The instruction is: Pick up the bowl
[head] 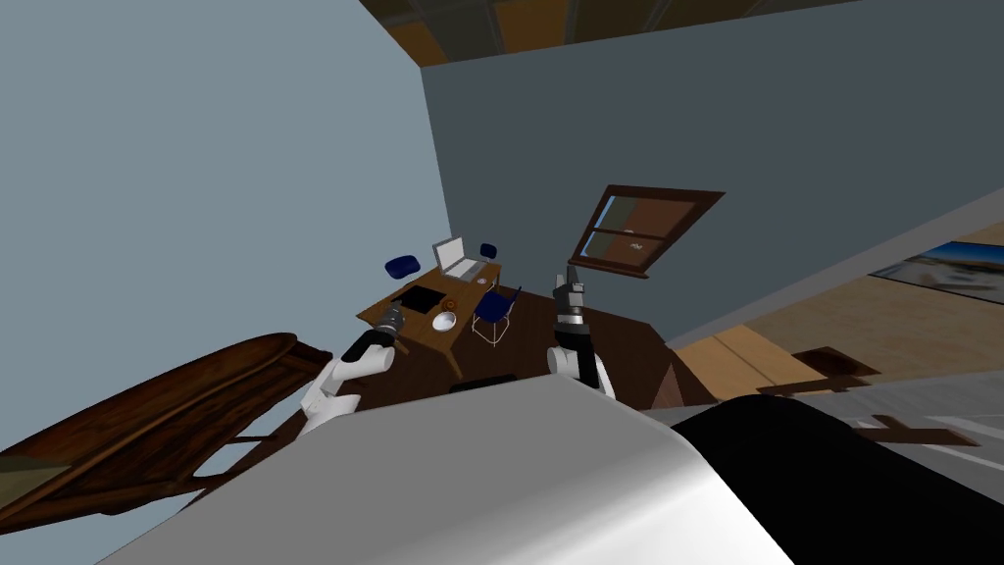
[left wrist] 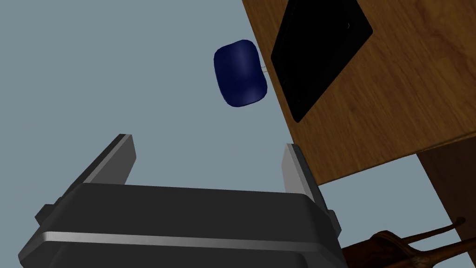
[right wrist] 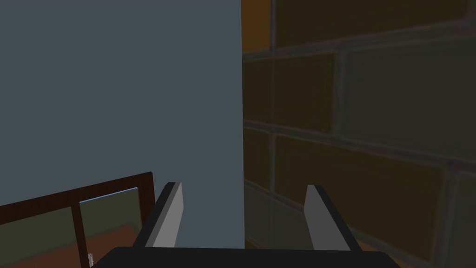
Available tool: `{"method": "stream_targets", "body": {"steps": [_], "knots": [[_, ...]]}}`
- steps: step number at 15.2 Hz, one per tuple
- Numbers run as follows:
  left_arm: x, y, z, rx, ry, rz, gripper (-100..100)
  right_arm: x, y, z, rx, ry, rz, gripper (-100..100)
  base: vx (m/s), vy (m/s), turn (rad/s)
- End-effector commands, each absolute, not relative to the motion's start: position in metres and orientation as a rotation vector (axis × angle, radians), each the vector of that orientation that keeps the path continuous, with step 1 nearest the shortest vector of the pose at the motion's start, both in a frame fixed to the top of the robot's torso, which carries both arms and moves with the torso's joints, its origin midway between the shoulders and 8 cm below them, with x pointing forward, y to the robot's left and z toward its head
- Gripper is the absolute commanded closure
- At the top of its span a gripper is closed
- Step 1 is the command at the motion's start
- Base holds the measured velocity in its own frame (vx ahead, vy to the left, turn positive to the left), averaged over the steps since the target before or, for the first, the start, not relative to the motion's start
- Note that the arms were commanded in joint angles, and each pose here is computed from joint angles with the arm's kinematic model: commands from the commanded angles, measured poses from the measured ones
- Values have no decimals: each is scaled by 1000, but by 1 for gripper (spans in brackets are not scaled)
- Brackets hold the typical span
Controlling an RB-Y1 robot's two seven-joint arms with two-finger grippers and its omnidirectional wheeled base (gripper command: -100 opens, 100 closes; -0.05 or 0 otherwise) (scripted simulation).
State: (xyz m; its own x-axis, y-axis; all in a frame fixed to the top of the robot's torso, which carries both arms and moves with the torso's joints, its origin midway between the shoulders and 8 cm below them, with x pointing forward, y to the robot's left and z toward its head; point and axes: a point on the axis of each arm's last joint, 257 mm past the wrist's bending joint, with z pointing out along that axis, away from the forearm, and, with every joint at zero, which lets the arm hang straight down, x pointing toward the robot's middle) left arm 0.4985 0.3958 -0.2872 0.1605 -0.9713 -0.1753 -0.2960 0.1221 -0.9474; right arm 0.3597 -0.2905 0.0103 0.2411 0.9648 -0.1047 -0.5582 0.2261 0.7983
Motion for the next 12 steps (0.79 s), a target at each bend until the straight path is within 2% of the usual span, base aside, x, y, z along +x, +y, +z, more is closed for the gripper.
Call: {"method": "stream_targets", "body": {"steps": [1, 12], "knots": [[500, 402, -308, -1451, 1362, -780, -100, 360, -290, 10, 719, 693, 1174, 0, 35, -69, 26], [489, 409, -385, -1729, 1456, -654, -100, 360, -291, 10, 719, 693, 1174, 0, 43, -63, 27]]}}
